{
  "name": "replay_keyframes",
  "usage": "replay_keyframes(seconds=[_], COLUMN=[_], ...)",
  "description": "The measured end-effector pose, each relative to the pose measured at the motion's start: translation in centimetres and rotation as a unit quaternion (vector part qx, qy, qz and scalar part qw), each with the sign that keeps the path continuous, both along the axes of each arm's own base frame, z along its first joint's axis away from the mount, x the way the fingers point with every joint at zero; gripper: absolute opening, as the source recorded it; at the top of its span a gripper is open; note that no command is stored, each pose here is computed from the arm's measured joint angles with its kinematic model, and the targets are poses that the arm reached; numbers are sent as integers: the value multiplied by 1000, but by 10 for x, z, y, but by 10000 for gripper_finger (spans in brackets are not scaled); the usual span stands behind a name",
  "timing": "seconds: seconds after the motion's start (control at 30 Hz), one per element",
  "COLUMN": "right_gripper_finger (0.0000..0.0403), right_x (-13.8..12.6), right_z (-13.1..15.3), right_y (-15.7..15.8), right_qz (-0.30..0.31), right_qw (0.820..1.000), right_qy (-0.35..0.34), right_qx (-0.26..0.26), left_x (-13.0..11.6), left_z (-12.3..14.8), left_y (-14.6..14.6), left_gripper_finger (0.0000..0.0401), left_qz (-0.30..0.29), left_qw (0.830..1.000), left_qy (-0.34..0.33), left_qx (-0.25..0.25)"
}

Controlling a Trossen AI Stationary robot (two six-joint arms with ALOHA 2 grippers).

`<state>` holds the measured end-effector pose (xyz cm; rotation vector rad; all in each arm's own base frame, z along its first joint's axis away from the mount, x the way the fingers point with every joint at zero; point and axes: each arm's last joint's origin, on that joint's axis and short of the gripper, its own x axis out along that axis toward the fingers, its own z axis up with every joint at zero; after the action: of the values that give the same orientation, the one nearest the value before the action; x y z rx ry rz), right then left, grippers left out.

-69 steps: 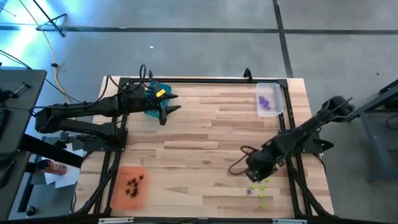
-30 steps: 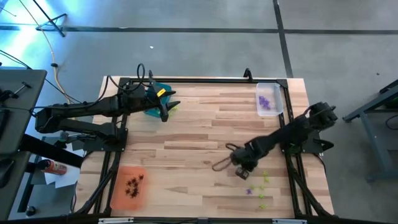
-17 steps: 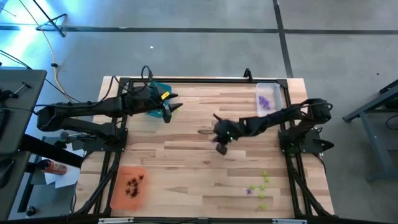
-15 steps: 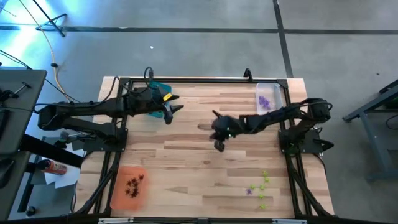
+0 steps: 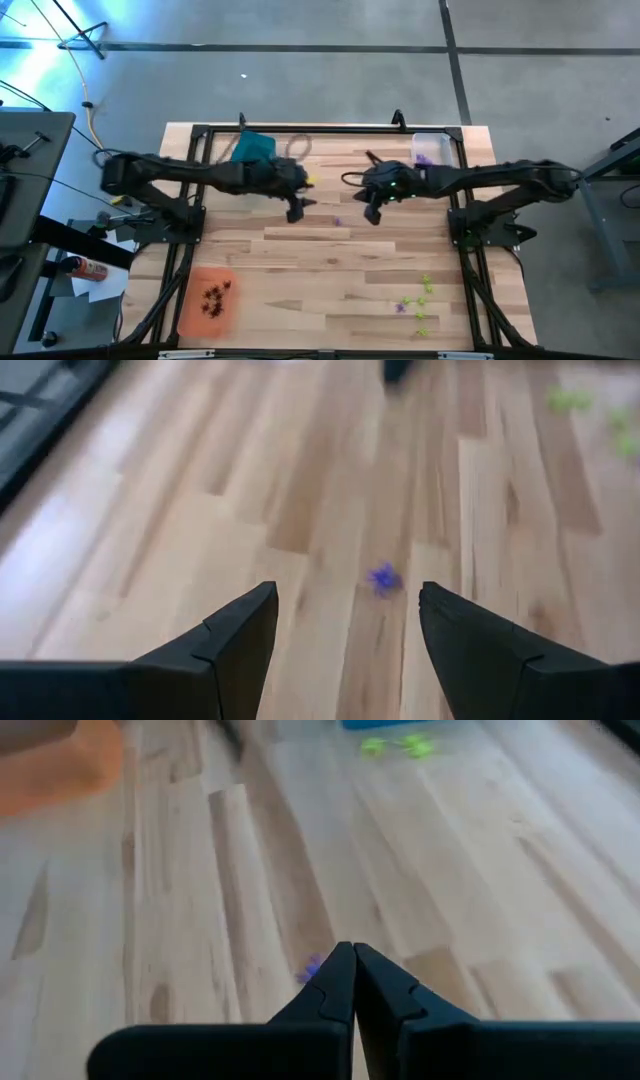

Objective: Sort Halloween decoration
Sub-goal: Put the purple spider toy into the transparent bin

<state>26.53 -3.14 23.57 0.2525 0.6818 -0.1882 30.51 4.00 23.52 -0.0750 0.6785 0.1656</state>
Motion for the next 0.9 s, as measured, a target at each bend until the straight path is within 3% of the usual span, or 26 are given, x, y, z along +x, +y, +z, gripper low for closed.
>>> replay_keyframes(seconds=[0.2, 0.33, 0.43, 0.6, 0.73, 0.9], right_gripper_finger=[0, 0, 9, 64, 127, 187], right_x=[-22, -18, -8, 19, 42, 72], right_z=[17, 14, 3, -22, -40, -56], right_y=[2, 2, 4, 16, 23, 22], right_qz=[-33, -68, -52, 34, 104, 194], right_qw=[999, 996, 996, 999, 993, 974], right_qy=[-1, -6, 12, 16, 44, 105], right_qx=[19, 64, 70, 30, -28, -46], left_x=[33, 40, 37, 20, 3, -20], left_z=[-39, -62, -67, -47, -16, 24], left_y=[-11, -17, -19, -6, 5, 13], left_gripper_finger=[230, 230, 227, 219, 214, 211], left_qz=[-48, -88, -112, -100, -75, 4], left_qw=[998, 993, 988, 986, 992, 996], left_qy=[49, 75, 98, 112, 68, 8], left_qx=[19, -15, -49, -75, -76, -85])
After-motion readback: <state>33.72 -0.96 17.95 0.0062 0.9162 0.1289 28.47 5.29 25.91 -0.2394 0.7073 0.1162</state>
